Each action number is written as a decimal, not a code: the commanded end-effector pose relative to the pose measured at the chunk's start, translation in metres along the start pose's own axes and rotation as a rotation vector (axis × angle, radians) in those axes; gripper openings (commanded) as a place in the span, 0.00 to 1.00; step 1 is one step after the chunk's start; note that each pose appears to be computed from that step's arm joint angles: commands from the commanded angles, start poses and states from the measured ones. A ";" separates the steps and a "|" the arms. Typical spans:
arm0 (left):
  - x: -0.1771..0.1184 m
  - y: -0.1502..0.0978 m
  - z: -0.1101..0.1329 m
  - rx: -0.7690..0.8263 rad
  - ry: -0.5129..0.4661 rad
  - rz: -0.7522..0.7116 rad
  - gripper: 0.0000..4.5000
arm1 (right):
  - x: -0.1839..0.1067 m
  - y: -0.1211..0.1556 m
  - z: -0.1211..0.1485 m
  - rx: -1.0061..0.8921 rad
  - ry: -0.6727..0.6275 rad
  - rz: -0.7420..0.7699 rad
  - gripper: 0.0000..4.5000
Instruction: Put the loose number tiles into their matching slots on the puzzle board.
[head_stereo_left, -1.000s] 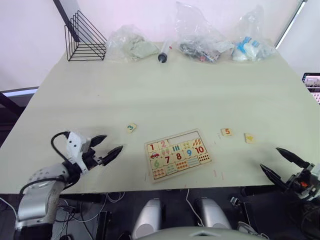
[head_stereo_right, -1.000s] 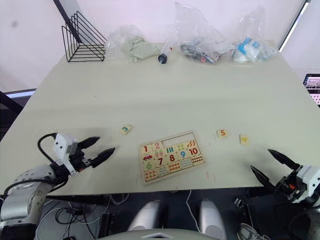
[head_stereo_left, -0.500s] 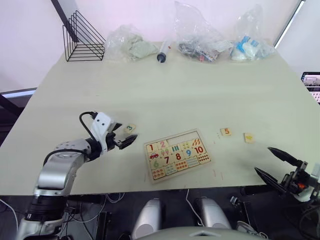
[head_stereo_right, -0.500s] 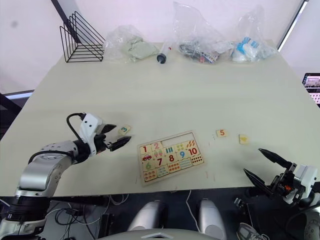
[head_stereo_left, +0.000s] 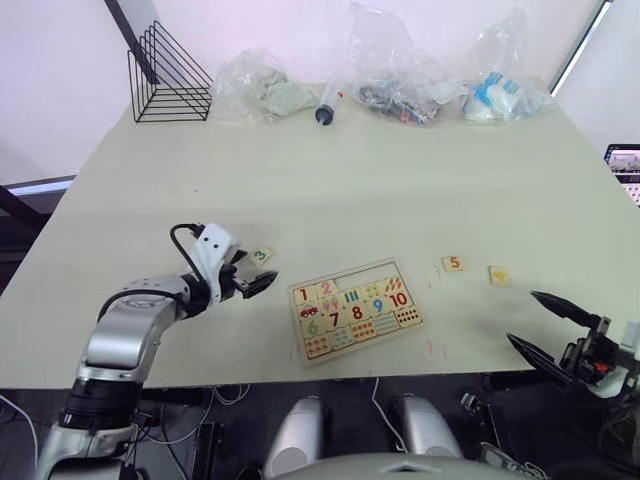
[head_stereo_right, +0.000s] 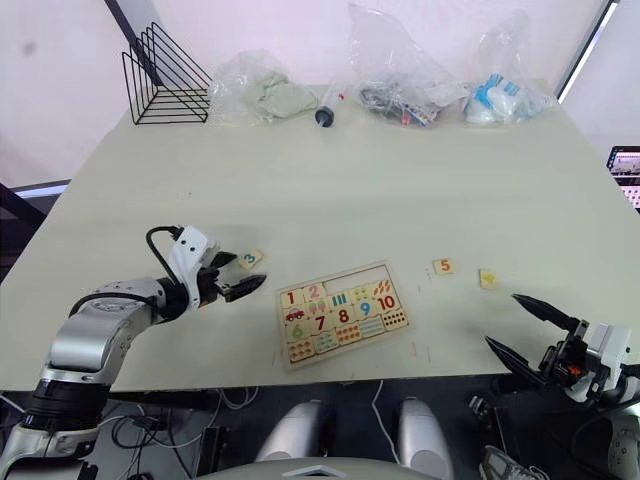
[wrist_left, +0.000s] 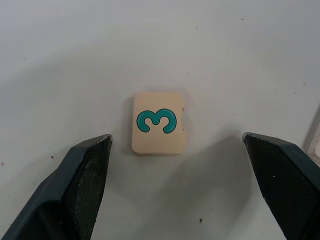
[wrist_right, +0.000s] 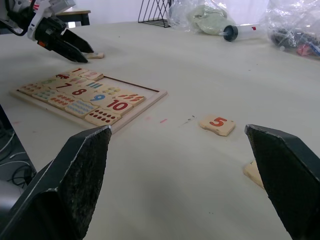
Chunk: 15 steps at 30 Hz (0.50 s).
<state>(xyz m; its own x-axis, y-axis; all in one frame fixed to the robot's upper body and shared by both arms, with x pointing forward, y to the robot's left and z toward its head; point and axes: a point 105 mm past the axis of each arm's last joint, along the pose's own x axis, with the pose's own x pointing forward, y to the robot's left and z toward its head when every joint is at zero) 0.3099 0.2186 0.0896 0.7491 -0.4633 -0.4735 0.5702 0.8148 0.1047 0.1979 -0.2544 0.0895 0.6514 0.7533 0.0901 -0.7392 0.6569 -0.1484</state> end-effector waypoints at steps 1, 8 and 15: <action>0.002 0.001 -0.003 -0.015 0.020 0.003 0.99 | -0.001 -0.002 0.007 -0.018 -0.017 0.021 1.00; 0.007 0.000 -0.003 -0.007 0.038 -0.022 0.99 | 0.001 0.003 0.009 -0.020 -0.028 0.074 1.00; 0.010 0.001 -0.005 0.003 0.056 -0.028 0.99 | 0.002 0.006 0.015 -0.025 -0.046 0.146 1.00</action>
<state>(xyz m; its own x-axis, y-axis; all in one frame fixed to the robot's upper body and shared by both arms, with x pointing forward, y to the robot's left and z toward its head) 0.3181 0.2153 0.0891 0.7326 -0.4740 -0.4885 0.5862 0.8041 0.0987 0.1923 -0.2487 0.0934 0.5562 0.8255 0.0955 -0.8117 0.5643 -0.1508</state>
